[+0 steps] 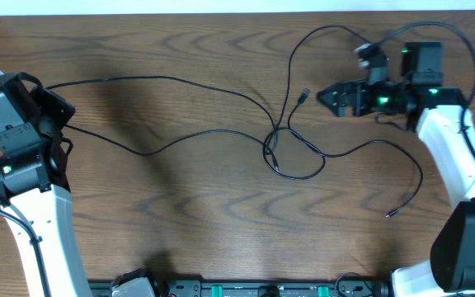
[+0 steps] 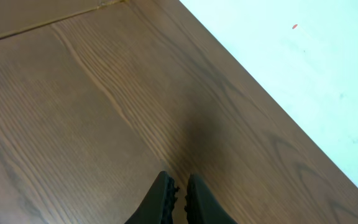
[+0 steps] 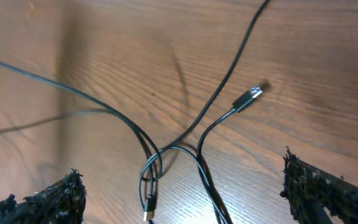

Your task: Untangle cables

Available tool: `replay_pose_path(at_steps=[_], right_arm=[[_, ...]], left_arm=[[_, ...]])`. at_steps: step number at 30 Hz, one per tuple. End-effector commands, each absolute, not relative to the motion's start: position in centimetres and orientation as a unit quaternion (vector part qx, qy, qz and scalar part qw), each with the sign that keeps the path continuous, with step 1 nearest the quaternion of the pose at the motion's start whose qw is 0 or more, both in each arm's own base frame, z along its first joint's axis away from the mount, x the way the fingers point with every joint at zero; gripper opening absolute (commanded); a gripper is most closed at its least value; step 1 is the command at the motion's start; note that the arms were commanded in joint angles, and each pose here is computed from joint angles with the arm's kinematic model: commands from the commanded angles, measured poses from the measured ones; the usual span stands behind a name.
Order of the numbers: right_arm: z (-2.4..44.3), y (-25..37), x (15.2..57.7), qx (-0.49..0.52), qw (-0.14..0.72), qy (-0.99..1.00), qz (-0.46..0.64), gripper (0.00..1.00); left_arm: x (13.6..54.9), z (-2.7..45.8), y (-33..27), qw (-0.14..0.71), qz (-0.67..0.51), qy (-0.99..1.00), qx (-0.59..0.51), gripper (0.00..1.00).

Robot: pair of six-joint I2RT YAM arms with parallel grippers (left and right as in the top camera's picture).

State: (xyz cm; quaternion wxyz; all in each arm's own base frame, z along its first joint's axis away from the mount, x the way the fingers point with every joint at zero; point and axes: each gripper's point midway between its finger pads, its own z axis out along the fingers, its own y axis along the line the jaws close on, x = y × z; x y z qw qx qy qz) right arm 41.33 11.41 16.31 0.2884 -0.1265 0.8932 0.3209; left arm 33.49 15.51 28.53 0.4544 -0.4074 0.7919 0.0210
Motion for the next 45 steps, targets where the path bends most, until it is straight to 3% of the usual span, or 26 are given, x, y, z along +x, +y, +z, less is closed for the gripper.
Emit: replay_pose_path(at_steps=[1, 9, 18, 25, 32, 37, 45], right_arm=[[13.5, 13.0, 40.7, -0.166, 0.273, 0.916, 0.241, 0.99], [11.2, 19.7, 38.9, -0.240, 0.246, 0.906, 0.246, 0.99], [7.3, 23.6, 39.2, -0.226, 0.219, 0.910, 0.269, 0.99], [7.2, 24.4, 39.6, -0.231, 0.232, 0.907, 0.265, 0.98], [6.1, 21.5, 41.4, -0.162, 0.248, 0.938, 0.181, 0.96], [5.6, 20.2, 41.6, -0.120, 0.241, 0.951, 0.152, 0.96], [4.9, 21.2, 39.2, -0.164, 0.198, 0.950, 0.178, 0.99]], left_arm=[[33.8, 29.8, 15.0, 0.468, 0.020, 0.788, -0.400, 0.08], [34.8, 29.6, 12.9, 0.465, 0.006, 0.802, -0.375, 0.08], [35.6, 30.0, 11.9, 0.475, 0.002, 0.807, -0.351, 0.08], [38.2, 36.4, 12.6, 0.591, -0.017, 0.735, -0.331, 0.08], [38.0, 39.9, 12.5, 0.636, -0.046, 0.689, -0.345, 0.08], [36.8, 45.5, 12.9, 0.707, -0.047, 0.620, -0.336, 0.08], [35.4, 47.1, 13.5, 0.723, -0.067, 0.577, -0.375, 0.08]])
